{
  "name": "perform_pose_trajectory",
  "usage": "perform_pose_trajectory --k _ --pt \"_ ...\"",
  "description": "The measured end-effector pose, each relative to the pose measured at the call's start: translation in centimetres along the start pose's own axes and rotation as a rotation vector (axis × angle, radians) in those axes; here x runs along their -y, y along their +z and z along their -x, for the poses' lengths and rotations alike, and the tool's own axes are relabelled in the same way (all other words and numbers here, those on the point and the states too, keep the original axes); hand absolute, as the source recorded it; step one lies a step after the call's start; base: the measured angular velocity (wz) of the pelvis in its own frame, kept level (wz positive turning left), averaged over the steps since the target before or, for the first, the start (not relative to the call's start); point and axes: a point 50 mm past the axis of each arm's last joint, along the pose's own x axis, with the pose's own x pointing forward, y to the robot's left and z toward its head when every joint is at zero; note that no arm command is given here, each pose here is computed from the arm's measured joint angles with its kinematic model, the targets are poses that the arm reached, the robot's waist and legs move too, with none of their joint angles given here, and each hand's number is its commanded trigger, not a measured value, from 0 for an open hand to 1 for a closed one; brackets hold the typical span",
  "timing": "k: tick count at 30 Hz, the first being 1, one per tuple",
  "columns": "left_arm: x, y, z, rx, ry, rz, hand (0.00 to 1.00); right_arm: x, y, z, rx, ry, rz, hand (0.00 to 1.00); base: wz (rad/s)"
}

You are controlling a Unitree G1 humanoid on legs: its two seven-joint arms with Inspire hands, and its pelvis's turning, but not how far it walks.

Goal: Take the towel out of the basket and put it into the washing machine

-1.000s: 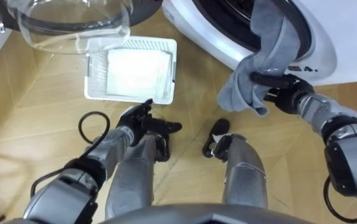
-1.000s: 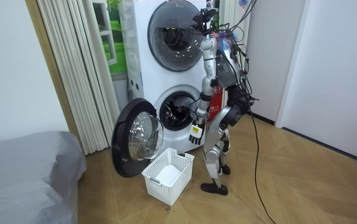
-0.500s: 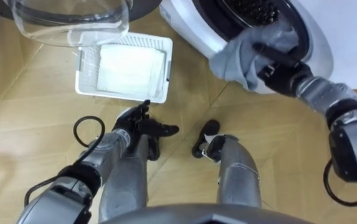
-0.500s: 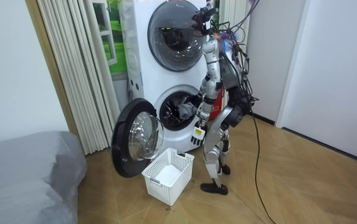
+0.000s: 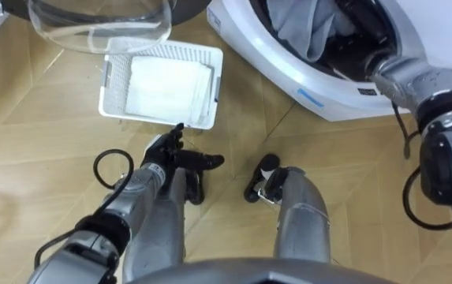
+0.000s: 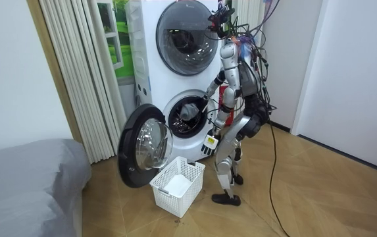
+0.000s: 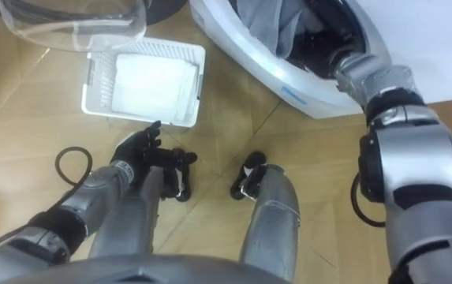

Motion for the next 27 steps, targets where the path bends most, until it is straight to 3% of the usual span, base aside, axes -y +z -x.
perform_pose_trajectory --k 11,20,27 --pt "1.1 -0.2 0.1 0.001 -0.020 -0.006 0.00 0.2 0.9 0.3 0.034 -0.043 -0.172 0.00 0.04" --pt "2.1 -0.7 0.1 -0.014 -0.026 0.023 0.00 0.6 1.1 0.3 0.042 -0.120 -0.192 0.00 0.02" --pt "2.0 -0.5 0.1 -0.016 -0.021 0.032 0.00 0.7 1.2 0.3 0.048 -0.147 -0.201 0.00 -0.01"
